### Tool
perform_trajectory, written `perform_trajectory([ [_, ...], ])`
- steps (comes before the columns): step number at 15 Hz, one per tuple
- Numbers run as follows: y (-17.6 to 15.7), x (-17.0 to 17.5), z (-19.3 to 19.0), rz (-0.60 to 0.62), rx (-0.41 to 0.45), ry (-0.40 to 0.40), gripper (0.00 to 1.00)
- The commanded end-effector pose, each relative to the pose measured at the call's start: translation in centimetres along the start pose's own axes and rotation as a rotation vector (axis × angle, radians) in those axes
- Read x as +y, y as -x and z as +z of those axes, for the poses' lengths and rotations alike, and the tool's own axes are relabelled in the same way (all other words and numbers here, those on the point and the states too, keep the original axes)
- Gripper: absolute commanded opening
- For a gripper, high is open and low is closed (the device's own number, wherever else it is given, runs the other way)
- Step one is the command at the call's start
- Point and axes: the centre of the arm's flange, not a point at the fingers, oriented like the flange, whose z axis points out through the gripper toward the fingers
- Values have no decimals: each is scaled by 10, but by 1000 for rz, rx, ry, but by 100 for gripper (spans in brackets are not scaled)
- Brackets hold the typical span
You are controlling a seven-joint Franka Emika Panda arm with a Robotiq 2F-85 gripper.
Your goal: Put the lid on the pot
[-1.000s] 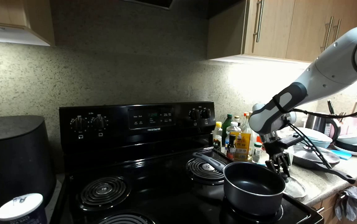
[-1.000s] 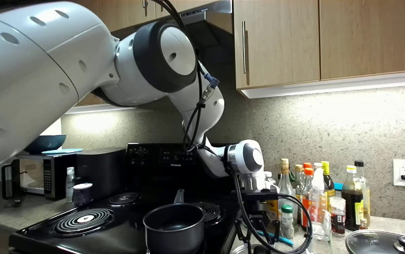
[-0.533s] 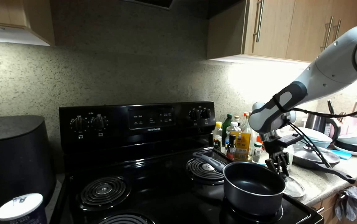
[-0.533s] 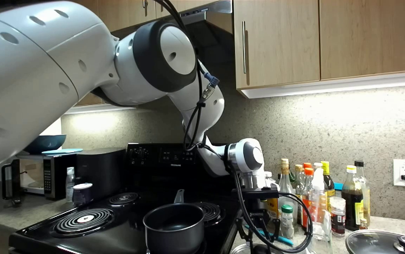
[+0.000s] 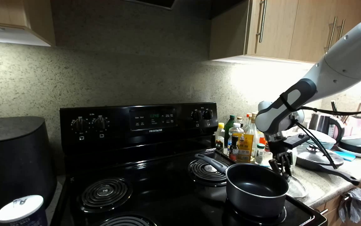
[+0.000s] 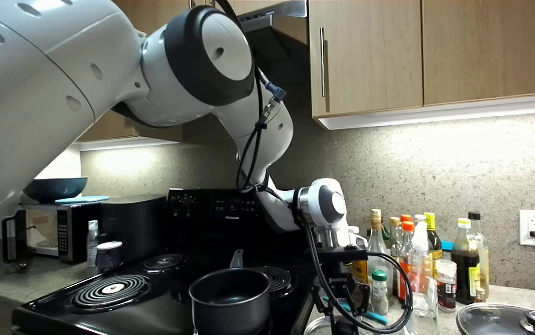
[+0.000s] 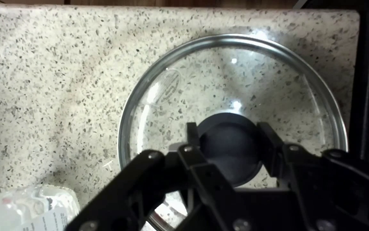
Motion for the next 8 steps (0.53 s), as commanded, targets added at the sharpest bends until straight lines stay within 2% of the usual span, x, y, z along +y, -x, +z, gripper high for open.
perform_trajectory([
  [1, 44, -9, -24, -8, 51, 31, 22],
  [4, 58, -11, -38, -11, 73, 44, 22],
  [6, 65, -9, -44, -36, 55, 51, 22],
  [7, 37, -6, -31, -16, 47, 25, 47],
  [8, 41, -6, -34, -20, 48, 32, 47],
])
